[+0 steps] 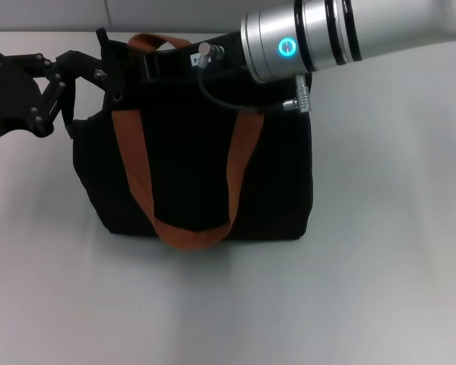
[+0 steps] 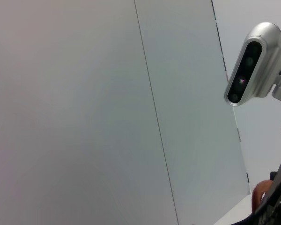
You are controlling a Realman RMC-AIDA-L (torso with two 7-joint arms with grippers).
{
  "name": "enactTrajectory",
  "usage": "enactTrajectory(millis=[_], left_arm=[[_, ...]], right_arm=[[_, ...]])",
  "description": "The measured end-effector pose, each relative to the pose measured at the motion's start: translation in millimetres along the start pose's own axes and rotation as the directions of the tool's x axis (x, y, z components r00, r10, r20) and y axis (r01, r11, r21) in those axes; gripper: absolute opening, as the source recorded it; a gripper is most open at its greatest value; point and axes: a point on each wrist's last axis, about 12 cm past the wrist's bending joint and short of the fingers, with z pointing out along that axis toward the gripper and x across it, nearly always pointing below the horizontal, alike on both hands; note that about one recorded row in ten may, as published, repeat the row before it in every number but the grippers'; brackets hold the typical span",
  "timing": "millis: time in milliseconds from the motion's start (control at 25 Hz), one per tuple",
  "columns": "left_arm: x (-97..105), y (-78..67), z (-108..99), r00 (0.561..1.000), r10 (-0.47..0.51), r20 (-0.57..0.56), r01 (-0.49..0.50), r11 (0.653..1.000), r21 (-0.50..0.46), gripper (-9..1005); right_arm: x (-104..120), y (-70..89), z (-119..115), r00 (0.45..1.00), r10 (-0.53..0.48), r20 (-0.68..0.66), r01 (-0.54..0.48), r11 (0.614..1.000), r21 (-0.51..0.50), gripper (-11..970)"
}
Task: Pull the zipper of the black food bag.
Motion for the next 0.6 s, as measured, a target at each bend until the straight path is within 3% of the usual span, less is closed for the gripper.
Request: enactTrajectory(millis=[600], left_arm=[[0, 0.2, -1, 1.0, 0.001, -0.001, -0.001, 1.0, -0.005, 24]], right_arm=[[8, -5.0, -17, 1.0, 0.004, 0.003, -0.004, 0.999, 0.047, -2]])
